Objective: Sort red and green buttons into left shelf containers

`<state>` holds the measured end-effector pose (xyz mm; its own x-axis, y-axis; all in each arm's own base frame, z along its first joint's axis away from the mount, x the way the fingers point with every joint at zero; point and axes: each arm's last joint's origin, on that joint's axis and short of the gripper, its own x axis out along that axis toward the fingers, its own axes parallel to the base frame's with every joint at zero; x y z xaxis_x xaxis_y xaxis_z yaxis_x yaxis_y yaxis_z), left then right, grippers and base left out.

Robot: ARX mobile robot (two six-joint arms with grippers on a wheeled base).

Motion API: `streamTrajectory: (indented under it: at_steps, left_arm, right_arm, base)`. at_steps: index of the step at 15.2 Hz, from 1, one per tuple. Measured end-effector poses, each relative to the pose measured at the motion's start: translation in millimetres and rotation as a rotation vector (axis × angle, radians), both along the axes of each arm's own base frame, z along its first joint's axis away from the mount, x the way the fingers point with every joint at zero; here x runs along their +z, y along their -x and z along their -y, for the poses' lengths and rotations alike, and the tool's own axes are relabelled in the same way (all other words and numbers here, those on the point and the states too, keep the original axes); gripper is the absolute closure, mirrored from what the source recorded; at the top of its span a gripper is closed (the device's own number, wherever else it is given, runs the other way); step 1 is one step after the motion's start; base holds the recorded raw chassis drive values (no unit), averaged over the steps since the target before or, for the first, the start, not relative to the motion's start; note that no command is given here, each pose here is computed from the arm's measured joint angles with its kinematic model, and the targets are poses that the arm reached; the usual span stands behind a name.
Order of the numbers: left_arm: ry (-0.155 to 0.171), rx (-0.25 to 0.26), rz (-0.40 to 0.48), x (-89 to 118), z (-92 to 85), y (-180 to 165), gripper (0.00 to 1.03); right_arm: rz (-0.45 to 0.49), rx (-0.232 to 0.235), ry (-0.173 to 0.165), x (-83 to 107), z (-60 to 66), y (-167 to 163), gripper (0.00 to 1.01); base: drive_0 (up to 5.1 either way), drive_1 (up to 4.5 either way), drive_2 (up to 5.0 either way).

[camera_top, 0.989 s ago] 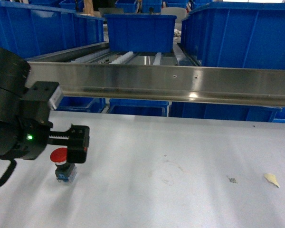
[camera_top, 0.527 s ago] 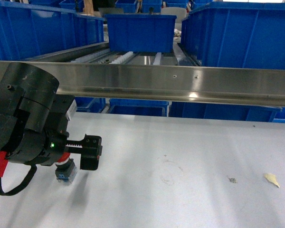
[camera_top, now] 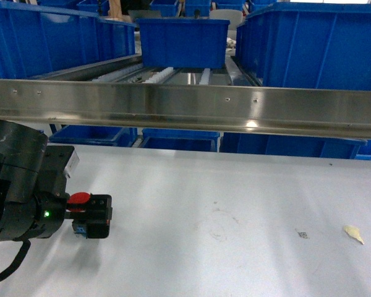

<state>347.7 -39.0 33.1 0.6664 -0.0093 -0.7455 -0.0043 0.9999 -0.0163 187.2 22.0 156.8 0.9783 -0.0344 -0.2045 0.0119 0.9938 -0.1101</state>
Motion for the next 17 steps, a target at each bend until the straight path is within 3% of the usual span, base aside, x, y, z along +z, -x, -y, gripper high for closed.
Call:
streamTrajectory:
  at_steps: [3, 5, 7, 8, 9, 10, 13, 15, 17]
  left_arm:
    - [0.031, -0.035, 0.008, -10.1, 3.1, -8.3, 0.05]
    - [0.020, -0.059, 0.016, -15.4, 11.7, -17.0, 0.05]
    - [-0.022, -0.086, 0.058, -14.0, 25.3, -30.3, 0.05]
    - [-0.087, -0.095, 0.043, -16.5, 34.2, -32.6, 0.09]
    - [-0.135, -0.054, 0.005, -8.5, 28.1, -21.4, 0.43]
    - [-0.141, -0.037, 0.013, -3.0, 23.0, -15.6, 0.53]
    - [-0.130, -0.002, 0.070, 8.2, 7.3, -5.3, 0.77]
    - [-0.110, -0.014, 0.068, 6.8, 1.9, 5.3, 0.78]
    - [-0.061, -0.071, 0.114, 18.2, 5.8, 16.6, 0.78]
  right_arm:
    - [0.000, 0.000, 0.000, 0.0, 0.0, 0.0, 0.73]
    - [0.000, 0.000, 0.000, 0.0, 0.1, 0.0, 0.73]
    - [0.000, 0.000, 0.000, 0.0, 0.0, 0.0, 0.73]
    - [0.000, 0.000, 0.000, 0.0, 0.1, 0.0, 0.73]
    - [0.000, 0.000, 0.000, -0.1, 0.1, 0.1, 0.73]
    - [0.000, 0.000, 0.000, -0.1, 0.1, 0.1, 0.73]
    - [-0.001, 0.000, 0.000, -0.1, 0.1, 0.1, 0.73]
    - [0.000, 0.000, 0.000, -0.1, 0.1, 0.1, 0.73]
    - [0.000, 0.000, 0.000, -0.1, 0.0, 0.1, 0.73]
  base:
    - [0.0, 0.00, 0.0]
    - [0.0, 0.00, 0.0]
    - [0.0, 0.00, 0.0]
    - [0.0, 0.00, 0.0]
    - [0.0, 0.00, 0.0]
    - [0.0, 0.00, 0.0]
    - [0.0, 0.00, 0.0]
    - [0.0, 0.00, 0.0]
    - [0.0, 0.00, 0.0]
